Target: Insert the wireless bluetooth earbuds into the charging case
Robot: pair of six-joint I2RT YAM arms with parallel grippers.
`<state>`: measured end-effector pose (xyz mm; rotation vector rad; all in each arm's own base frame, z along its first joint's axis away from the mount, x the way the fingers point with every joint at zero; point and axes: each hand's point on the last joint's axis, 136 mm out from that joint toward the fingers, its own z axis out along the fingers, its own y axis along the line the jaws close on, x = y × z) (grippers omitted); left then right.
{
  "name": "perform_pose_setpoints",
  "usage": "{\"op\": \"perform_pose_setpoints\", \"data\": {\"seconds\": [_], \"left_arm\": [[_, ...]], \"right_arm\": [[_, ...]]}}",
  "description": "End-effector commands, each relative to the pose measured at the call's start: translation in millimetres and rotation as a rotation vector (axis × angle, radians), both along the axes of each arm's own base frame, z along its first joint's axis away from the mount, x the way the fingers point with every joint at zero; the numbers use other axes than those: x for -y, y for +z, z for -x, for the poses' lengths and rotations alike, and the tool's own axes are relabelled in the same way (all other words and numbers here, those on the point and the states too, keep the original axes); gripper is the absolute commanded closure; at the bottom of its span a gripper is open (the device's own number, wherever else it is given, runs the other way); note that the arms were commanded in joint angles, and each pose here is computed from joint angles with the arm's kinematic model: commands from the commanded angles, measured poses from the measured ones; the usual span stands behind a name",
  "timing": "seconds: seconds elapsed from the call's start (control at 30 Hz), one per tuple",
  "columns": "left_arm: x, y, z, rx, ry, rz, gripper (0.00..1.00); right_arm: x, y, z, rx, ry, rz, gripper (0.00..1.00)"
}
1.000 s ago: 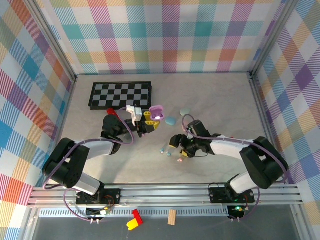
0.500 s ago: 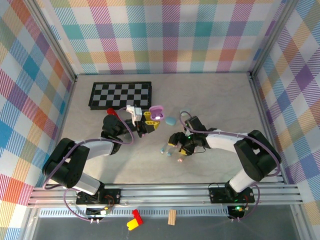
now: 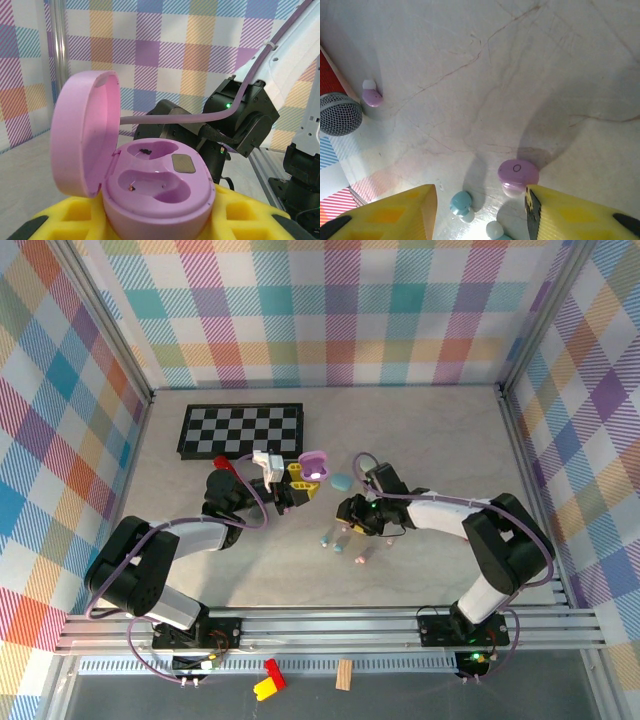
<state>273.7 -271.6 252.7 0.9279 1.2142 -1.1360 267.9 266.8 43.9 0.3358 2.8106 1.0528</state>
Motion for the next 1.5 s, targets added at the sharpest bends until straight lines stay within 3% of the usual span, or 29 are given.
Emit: {"op": "perform_pose_setpoints", "data": {"seconds": [0.0,0.47,1.07,1.33,1.47], "left_arm": [[-2.1,15.3,0.1,0.062,-0.009,0.026,0.71],[-7.1,7.8,-9.8,0.046,0.024,0.018,0.71],[-14.9,0.3,-13.2,0.03,0.058,0.012,0.71],[-21.9,-9.7,-23.3,0.012,0.099,0.001,0.71],[-28.0,-12.7,-26.7,0.006,0.127,-0.001,0.71]], "right_arm": [[-3.5,5.3,-12.5,0.038,0.015,-0.006,0.5],[4.9,8.6,-7.9,0.05,-0.007,0.003,0.46],[-13.8,-2.3,-13.2,0.01,0.048,-0.04,0.53],[-14.9,2.0,-23.3,0.041,0.068,-0.006,0.56],[-7.6,9.6,-26.4,0.088,0.086,0.054,0.52]]}}
